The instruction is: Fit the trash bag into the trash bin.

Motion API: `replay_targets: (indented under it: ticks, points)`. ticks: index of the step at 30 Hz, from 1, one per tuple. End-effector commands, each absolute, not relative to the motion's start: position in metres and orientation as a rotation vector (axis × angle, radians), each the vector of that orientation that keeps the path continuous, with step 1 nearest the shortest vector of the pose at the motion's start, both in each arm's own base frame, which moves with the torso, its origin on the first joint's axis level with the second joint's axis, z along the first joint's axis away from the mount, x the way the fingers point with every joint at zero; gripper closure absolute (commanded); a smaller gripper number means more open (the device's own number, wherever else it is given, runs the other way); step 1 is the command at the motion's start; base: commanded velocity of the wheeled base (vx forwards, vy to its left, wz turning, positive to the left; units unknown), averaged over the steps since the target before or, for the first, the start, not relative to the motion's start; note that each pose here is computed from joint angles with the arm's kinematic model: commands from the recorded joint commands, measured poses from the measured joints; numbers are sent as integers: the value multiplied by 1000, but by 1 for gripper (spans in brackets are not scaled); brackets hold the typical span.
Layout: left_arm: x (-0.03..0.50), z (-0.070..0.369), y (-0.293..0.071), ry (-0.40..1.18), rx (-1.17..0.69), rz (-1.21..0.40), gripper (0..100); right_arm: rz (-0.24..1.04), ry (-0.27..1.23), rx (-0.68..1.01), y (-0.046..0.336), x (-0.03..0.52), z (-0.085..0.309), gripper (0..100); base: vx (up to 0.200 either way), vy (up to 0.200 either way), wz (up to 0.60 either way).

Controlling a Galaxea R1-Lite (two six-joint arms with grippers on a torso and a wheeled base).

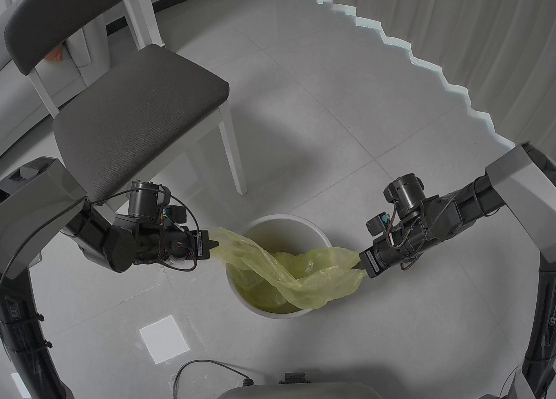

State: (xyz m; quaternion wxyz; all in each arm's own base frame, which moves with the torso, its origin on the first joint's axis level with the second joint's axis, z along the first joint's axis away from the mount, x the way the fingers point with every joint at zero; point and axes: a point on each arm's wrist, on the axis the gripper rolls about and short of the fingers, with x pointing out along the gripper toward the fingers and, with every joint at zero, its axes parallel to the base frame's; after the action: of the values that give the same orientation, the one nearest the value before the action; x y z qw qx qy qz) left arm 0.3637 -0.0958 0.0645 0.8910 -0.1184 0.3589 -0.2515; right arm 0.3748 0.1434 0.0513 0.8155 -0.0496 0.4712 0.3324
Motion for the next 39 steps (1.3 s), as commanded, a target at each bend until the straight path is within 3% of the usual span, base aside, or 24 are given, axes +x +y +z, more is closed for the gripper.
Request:
replay_targets:
  ticks: [1, 10, 19, 20, 26, 27, 39]
  points:
    - [365, 63, -96, 745, -248, -527, 100, 706, 1000, -100, 144, 377, 51, 100, 0, 0, 0]
    - [357, 85, -98, 682, -252, -565, 100, 718, 956, -98, 147, 372, 71, 100, 0, 0, 0]
    - [333, 66, -90, 731, -252, -552, 100, 744, 1000, -125, 151, 353, 67, 100, 0, 0, 0]
    - [333, 66, -90, 715, -254, -554, 0, 742, 996, -123, 151, 354, 68, 100, 0, 0, 0]
    - [333, 69, -89, 703, -254, -551, 0, 741, 994, -122, 150, 354, 69, 100, 0, 0, 0]
    - [332, 69, -89, 703, -253, -551, 0, 739, 992, -120, 150, 355, 70, 0, 0, 0, 0]
    - [319, 72, -102, 717, -238, -594, 0, 742, 973, -119, 151, 353, 77, 0, 0, 0, 0]
